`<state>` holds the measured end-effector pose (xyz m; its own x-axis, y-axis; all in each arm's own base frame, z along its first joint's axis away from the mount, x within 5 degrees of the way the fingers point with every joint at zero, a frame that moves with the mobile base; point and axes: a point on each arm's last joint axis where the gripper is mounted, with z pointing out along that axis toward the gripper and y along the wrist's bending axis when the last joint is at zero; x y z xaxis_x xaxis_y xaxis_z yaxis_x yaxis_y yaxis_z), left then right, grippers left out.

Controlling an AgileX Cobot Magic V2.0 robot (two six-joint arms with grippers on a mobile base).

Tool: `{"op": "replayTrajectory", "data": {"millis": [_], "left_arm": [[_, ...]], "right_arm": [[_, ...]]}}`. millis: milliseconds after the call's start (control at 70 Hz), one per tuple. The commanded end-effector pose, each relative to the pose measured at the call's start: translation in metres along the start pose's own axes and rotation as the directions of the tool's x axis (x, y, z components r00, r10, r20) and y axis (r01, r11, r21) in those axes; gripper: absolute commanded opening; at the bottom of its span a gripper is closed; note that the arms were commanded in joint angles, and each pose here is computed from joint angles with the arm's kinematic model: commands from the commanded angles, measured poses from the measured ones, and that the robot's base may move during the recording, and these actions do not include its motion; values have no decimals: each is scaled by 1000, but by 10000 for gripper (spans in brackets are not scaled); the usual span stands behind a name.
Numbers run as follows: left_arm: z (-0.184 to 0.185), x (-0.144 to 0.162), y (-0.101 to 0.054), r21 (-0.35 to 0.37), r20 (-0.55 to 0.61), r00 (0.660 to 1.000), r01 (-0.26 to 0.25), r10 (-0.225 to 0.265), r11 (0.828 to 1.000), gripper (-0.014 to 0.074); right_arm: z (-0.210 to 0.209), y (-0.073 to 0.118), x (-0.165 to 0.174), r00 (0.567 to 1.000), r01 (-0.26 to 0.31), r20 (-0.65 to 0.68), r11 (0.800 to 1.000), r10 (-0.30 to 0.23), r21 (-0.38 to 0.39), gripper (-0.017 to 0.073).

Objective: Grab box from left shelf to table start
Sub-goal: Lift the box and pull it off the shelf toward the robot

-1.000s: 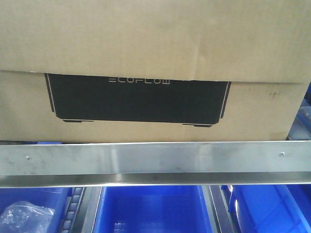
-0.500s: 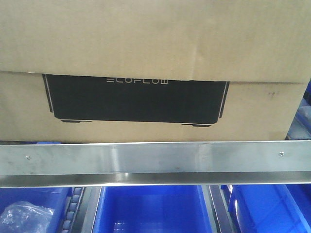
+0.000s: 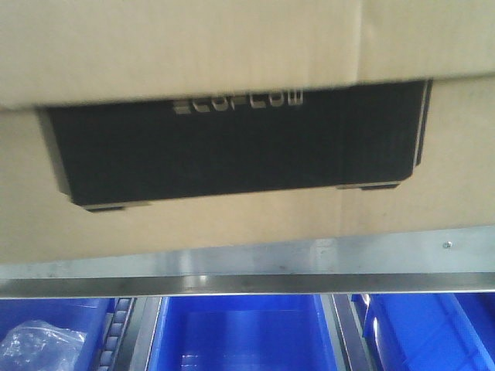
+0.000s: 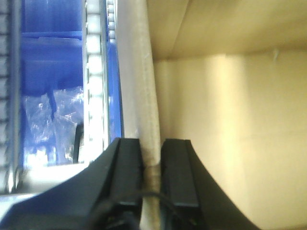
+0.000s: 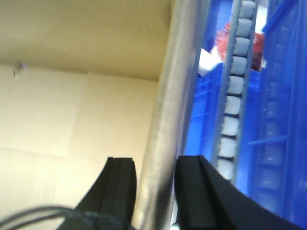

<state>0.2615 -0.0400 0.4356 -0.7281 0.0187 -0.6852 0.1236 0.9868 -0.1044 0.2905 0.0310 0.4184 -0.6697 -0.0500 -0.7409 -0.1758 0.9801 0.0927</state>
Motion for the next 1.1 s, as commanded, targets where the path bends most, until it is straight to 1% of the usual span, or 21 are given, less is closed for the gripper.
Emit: {"op": "replayTrajectory", "data": {"millis": [0, 71, 243, 314, 386, 485, 643, 757, 914, 1085], "left_arm": [[-45, -4, -14, 94, 167, 986, -4, -12, 996, -97], [-56, 1, -14, 96, 172, 985, -8, -8, 995, -97], [-80, 14, -15, 93, 167, 986, -19, 3, 995, -97], [-88, 17, -15, 95, 181, 983, -23, 5, 995, -97], [-98, 21, -15, 94, 200, 980, -25, 6, 995, -97], [-108, 27, -15, 94, 212, 977, -30, 9, 995, -97], [-115, 34, -15, 94, 208, 978, -32, 12, 995, -97], [-120, 43, -15, 95, 197, 980, -27, 8, 995, -97], [-126, 60, -14, 95, 189, 982, -26, 7, 995, -97], [-133, 83, -12, 100, 193, 981, -15, -5, 995, -97]], "right_arm": [[-40, 8, -19, 974, -38, 222, 998, 47, -43, 62], [-49, 11, -16, 975, -40, 218, 997, 53, -61, 62], [-74, 17, -4, 983, -26, 179, 997, 38, -72, 62], [-85, 19, 2, 981, -33, 189, 997, 47, -76, 63], [-98, 21, 14, 977, -42, 207, 996, 58, -79, 63], [-107, 22, 33, 978, -55, 199, 995, 70, -81, 63], [-122, 25, 66, 974, -86, 200, 992, 102, -88, 63], [-130, 26, 83, 972, -86, 210, 992, 104, -90, 63], [-141, 29, 95, 973, -79, 208, 993, 97, -93, 63], [-152, 31, 102, 971, -71, 223, 993, 90, -95, 63]]}}
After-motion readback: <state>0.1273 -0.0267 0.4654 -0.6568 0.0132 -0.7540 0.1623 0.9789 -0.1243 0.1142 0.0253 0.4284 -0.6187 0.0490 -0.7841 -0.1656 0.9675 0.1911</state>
